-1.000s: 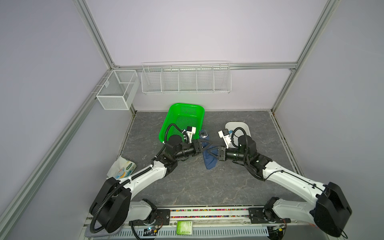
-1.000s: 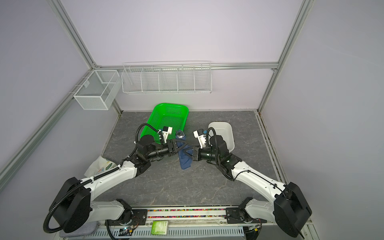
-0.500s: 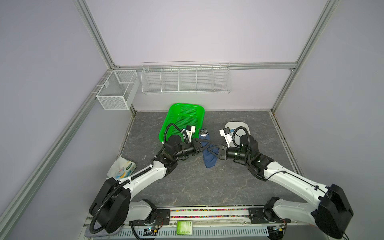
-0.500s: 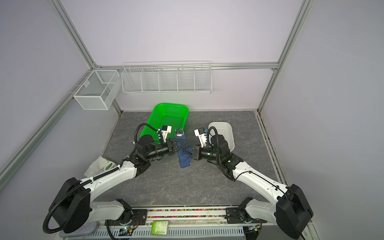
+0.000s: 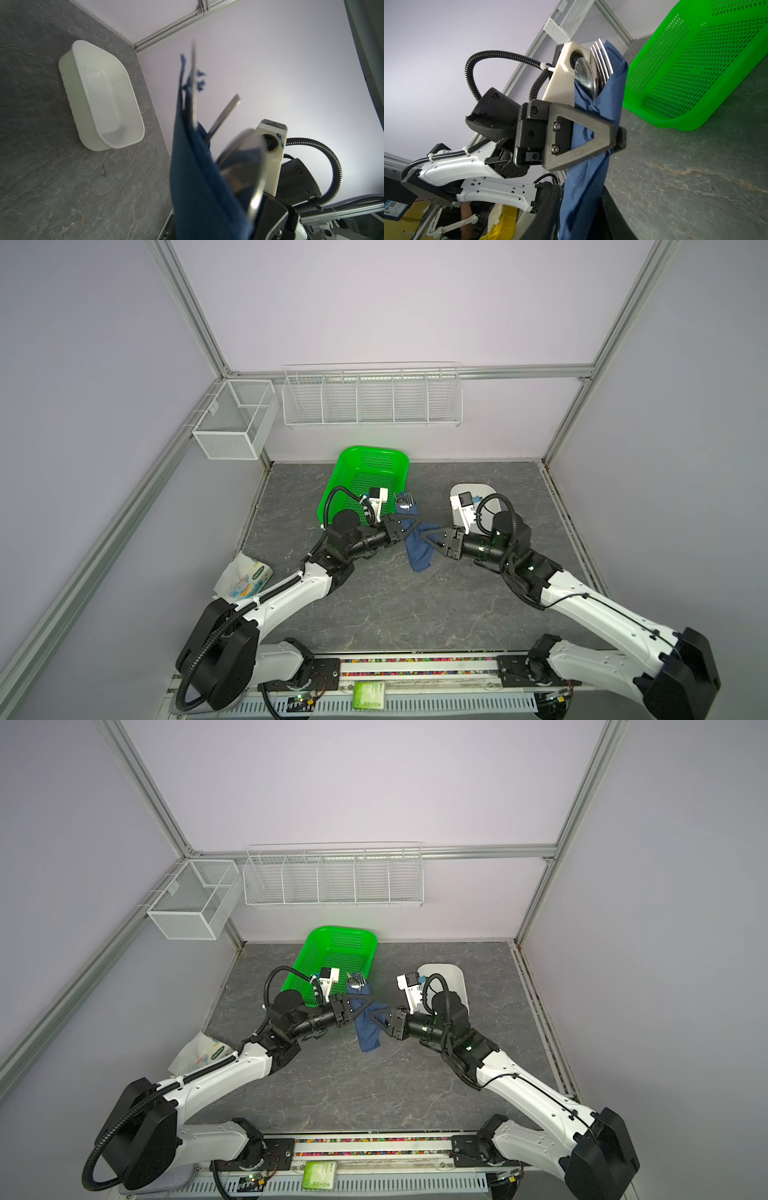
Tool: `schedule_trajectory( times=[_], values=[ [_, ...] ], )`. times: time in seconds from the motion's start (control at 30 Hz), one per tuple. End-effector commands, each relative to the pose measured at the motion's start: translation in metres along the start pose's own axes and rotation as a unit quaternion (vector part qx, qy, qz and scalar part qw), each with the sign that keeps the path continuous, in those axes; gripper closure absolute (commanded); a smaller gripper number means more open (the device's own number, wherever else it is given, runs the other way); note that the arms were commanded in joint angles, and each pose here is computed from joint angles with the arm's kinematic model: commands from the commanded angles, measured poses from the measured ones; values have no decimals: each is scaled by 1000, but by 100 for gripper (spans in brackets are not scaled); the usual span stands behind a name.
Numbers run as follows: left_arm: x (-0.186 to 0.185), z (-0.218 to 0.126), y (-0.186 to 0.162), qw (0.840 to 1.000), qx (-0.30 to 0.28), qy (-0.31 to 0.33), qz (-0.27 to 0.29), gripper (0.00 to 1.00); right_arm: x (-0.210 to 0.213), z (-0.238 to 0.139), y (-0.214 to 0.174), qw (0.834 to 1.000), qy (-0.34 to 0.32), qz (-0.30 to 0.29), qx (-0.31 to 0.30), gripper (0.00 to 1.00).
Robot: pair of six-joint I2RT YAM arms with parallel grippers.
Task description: Place the utensils on the paper napkin and roll it up
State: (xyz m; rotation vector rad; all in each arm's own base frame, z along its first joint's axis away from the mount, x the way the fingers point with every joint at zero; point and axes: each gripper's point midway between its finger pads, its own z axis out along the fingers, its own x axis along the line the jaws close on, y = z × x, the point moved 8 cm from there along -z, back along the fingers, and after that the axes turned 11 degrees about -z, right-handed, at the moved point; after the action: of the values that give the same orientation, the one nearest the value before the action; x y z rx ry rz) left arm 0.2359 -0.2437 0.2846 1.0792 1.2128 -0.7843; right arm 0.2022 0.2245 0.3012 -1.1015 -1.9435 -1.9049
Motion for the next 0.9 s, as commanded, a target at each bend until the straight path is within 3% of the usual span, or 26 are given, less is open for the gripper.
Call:
schedule_trajectory(
  times=[0.0,0.17,0.63,0.87],
  values=[
    [-22,-3,5,999,-15,-38,22,93,-8,-5,-6,1000,-24,10,-2,85],
    [-23,-4,7,999,-20,-42,16,92,-13,-9,-6,999,-50,16,-14,93],
    [-21,-4,10,998,-28,-50,0,84,-20,-14,-14,997,-57,30,-36,94],
    [-21,-4,11,998,-32,-50,1,94,-19,-14,-13,997,-60,28,-34,94]
  ],
)
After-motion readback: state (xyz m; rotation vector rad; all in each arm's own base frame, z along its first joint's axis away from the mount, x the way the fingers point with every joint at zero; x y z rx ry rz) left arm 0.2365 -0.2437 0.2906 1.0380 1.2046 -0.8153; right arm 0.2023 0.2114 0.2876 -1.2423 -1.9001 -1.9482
